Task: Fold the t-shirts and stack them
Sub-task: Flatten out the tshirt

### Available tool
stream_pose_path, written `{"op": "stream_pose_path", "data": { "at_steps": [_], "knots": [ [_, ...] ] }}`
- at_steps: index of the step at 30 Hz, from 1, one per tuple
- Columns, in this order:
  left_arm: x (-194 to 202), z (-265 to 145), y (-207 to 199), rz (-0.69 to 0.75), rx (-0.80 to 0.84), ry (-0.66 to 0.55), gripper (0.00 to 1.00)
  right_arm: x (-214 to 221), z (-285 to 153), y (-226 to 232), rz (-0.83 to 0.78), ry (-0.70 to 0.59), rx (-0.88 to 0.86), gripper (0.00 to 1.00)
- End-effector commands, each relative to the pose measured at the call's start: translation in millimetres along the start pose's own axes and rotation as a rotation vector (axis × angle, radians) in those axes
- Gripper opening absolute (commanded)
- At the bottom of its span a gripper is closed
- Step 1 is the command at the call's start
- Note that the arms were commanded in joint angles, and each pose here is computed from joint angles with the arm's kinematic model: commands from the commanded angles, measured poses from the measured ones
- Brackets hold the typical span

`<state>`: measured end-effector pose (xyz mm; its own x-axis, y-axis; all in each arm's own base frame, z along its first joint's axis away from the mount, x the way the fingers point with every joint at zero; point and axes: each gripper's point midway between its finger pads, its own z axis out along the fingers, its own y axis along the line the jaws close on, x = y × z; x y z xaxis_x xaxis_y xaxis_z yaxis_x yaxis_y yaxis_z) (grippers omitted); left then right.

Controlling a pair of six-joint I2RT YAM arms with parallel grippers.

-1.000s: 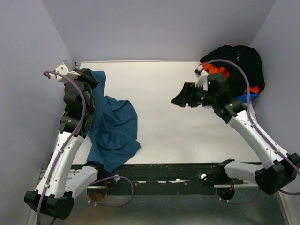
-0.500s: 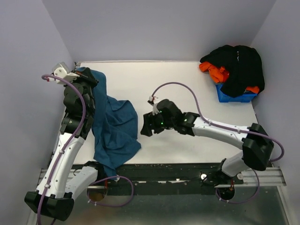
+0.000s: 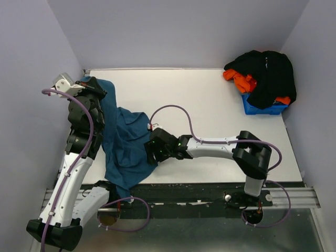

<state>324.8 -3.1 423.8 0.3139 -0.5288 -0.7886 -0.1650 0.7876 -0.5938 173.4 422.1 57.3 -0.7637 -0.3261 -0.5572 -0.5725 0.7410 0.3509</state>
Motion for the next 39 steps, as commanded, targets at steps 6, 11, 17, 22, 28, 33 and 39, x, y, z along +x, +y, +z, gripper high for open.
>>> {"op": "stream_pose_path", "data": {
  "at_steps": [6,11,17,22,28,33,39],
  "knots": [
    [-13,-3,5,-0.008,-0.017,-0.045,0.00,12,26,-3,0.007,0.037,0.074,0.60],
    [-9,-2,7,-0.003,-0.023,-0.040,0.00,11,12,-5,0.024,0.007,0.063,0.20],
    [18,7,0,-0.015,0.021,0.020,0.00,-25,-35,-77,0.132,-0.088,0.194,0.01],
    [45,22,-7,-0.014,0.040,0.083,0.00,-60,-94,-183,0.310,-0.205,0.333,0.01],
    [87,27,-1,-0.032,0.048,0.172,0.00,-89,-170,-286,0.506,-0.361,0.532,0.01],
    [122,21,19,-0.037,0.032,0.220,0.00,-122,-204,-318,0.521,-0.426,0.602,0.09],
    [155,8,35,-0.036,0.045,0.284,0.00,-109,-196,-288,0.440,-0.374,0.500,0.68]
  ]
}}
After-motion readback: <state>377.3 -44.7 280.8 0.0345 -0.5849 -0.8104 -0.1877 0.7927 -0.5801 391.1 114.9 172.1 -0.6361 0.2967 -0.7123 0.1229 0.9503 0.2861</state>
